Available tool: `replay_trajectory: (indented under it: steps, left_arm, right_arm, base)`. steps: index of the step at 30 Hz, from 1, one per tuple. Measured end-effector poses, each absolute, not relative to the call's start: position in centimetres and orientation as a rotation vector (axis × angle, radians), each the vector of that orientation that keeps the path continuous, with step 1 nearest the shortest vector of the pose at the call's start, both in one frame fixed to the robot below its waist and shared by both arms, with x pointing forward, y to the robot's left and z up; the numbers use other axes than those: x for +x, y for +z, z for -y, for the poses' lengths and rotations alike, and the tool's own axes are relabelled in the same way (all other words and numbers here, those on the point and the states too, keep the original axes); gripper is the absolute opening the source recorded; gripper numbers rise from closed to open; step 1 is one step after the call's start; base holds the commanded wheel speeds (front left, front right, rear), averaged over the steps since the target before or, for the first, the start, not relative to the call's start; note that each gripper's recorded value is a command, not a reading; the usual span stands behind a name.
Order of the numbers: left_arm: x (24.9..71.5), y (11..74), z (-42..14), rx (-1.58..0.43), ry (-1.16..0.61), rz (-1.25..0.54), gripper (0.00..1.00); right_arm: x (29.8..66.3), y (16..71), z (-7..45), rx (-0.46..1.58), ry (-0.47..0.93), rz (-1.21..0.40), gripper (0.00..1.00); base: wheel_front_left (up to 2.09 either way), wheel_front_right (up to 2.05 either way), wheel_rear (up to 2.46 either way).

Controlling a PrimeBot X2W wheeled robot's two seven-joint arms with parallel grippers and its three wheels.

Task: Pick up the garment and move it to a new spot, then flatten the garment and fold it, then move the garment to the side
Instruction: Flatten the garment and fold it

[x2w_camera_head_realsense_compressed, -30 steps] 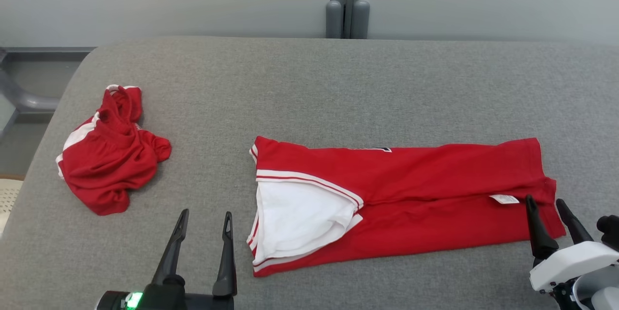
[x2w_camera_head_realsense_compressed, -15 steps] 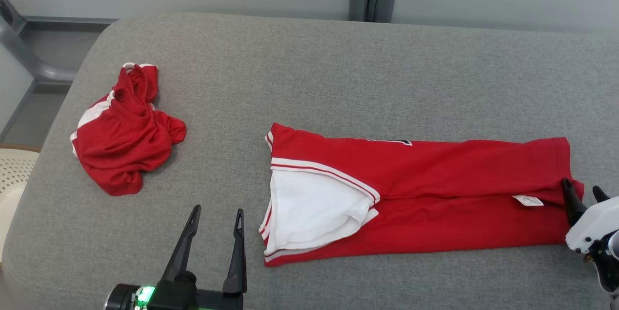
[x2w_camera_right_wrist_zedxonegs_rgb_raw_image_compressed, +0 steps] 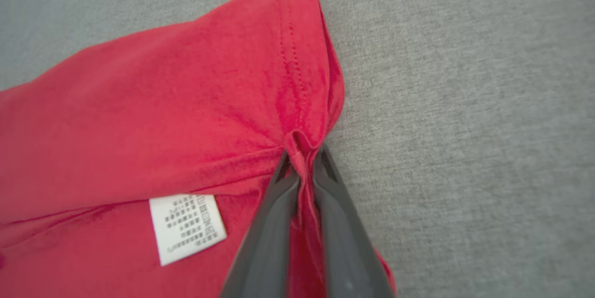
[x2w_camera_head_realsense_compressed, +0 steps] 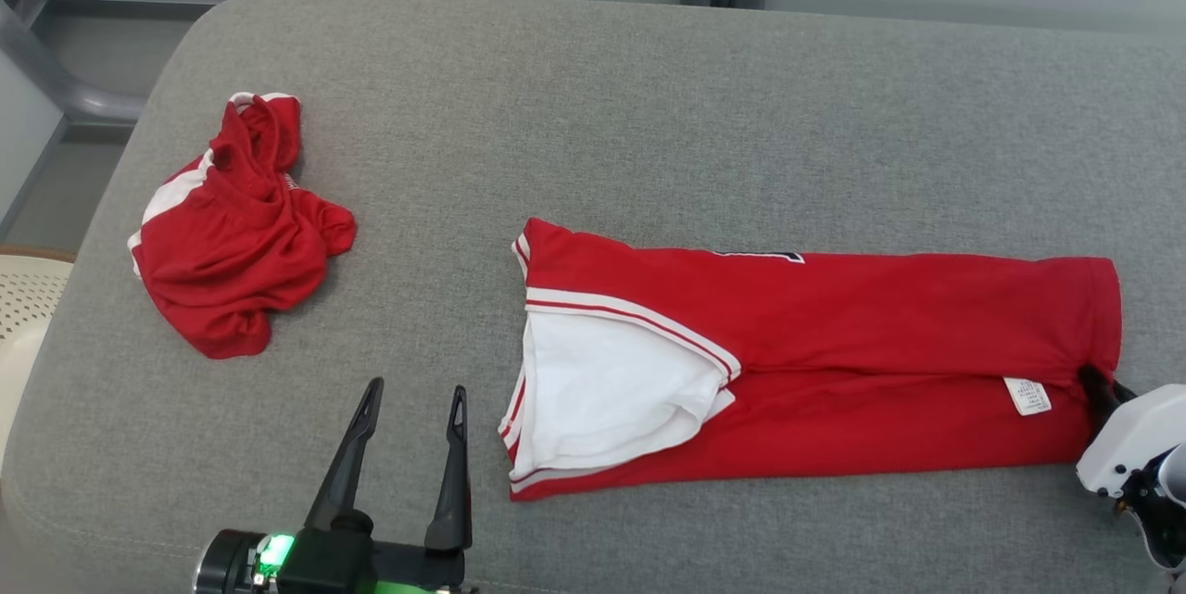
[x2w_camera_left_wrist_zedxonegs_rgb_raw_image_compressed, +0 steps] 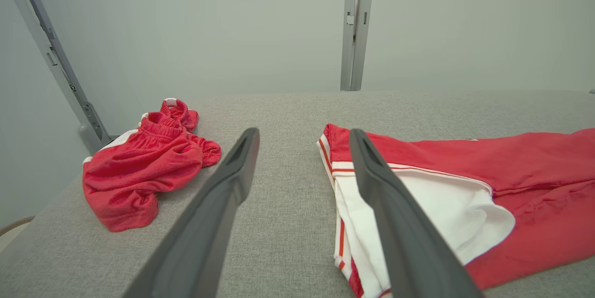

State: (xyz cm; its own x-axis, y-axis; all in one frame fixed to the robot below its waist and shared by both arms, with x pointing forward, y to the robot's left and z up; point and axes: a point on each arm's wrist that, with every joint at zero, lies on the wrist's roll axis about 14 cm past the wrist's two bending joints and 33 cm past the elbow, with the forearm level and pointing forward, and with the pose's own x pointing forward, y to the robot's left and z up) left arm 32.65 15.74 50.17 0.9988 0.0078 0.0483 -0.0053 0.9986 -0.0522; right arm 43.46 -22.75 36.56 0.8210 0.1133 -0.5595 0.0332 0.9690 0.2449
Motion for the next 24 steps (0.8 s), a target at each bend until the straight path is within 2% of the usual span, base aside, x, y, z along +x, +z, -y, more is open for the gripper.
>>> replay_trajectory:
  steps: [15, 24]
  left_arm:
    - [35.7, 49.4, -13.2, -0.048, -0.11, 0.035, 1.0]
    - [37.0, 48.5, -10.9, -0.063, -0.192, 0.016, 1.0]
  right_arm:
    - [44.3, 40.4, 33.1, 0.016, -0.082, -0.517, 0.0]
    - [43.7, 44.2, 34.4, -0.074, -0.067, -0.447, 0.0]
  base:
    - [0.0, 0.0, 0.0]
    - [0.0, 0.0, 0.0]
